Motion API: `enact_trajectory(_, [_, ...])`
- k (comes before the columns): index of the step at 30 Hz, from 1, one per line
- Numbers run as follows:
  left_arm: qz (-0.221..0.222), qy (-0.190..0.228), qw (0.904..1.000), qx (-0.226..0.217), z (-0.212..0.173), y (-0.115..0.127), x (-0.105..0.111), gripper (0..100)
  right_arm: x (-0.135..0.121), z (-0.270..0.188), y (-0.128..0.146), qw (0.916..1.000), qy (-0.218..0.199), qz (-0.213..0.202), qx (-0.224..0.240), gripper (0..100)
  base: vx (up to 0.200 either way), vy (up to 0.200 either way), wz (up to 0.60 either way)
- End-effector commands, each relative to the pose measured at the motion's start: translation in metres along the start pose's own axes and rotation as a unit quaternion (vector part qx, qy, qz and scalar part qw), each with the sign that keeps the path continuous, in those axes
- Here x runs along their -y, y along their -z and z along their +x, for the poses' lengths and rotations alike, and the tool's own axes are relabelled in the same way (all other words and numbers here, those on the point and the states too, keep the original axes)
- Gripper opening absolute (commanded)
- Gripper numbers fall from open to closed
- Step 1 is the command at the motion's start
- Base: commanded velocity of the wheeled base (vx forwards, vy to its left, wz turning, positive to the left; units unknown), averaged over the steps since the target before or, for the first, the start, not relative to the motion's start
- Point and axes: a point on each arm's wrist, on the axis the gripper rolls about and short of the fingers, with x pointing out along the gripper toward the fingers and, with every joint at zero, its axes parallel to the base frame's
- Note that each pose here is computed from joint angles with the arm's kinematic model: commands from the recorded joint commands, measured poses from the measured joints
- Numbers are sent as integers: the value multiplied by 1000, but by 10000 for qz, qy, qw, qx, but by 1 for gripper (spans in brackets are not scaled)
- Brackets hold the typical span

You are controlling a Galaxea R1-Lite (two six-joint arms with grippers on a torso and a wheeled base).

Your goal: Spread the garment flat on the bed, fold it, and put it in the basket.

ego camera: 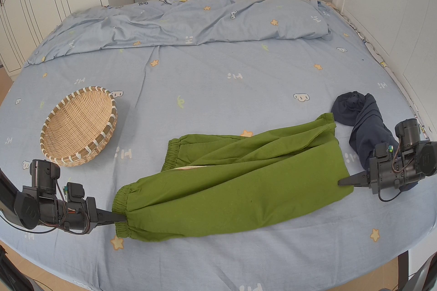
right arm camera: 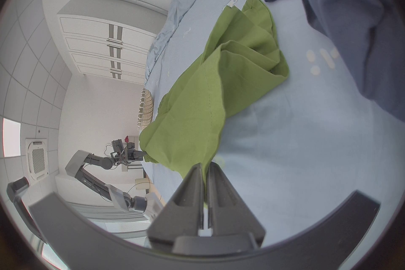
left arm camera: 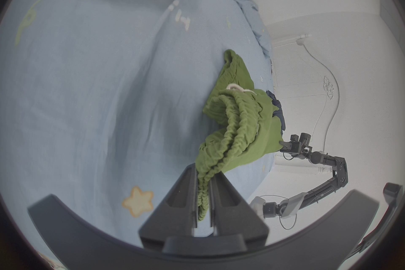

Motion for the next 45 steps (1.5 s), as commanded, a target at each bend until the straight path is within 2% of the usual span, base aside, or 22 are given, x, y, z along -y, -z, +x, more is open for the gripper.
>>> enact_trajectory(1, [45,21,10000,-15,-17,13,17,0,-22,-33,22,9998,116,-71,152,0,0,0,0])
enact_trajectory(8, [-268,-112,9989,-360,-19,36,10,0,-14,-37,59,9985,260,457,-137,0,0,0,0])
enact_trajectory(11, [-195,-149,9983,-535,-20,51,7,0,-9,-34,73,9970,314,647,-293,0,0,0,0])
enact_trajectory(16, [-138,-162,9969,-763,-19,66,6,0,-2,-30,89,9949,513,767,-417,0,0,0,0])
enact_trajectory(19, [-265,-335,9951,-889,-20,71,4,0,5,-27,104,9934,651,832,-454,0,0,0,0])
enact_trajectory(26, [-210,-338,9940,-1017,-16,67,5,0,8,-27,124,9906,816,964,-529,0,0,0,0])
enact_trajectory(33, [-161,-323,9945,-982,-13,57,6,0,12,-26,139,9909,936,869,-425,0,0,0,0])
enact_trajectory(36, [-244,-342,9930,-1106,-8,57,3,0,13,-26,145,9895,1033,893,-474,0,0,0,0])
enact_trajectory(45, [-315,-370,9916,-1196,-4,57,-1,0,14,-25,148,9881,1078,962,-534,0,0,0,0])
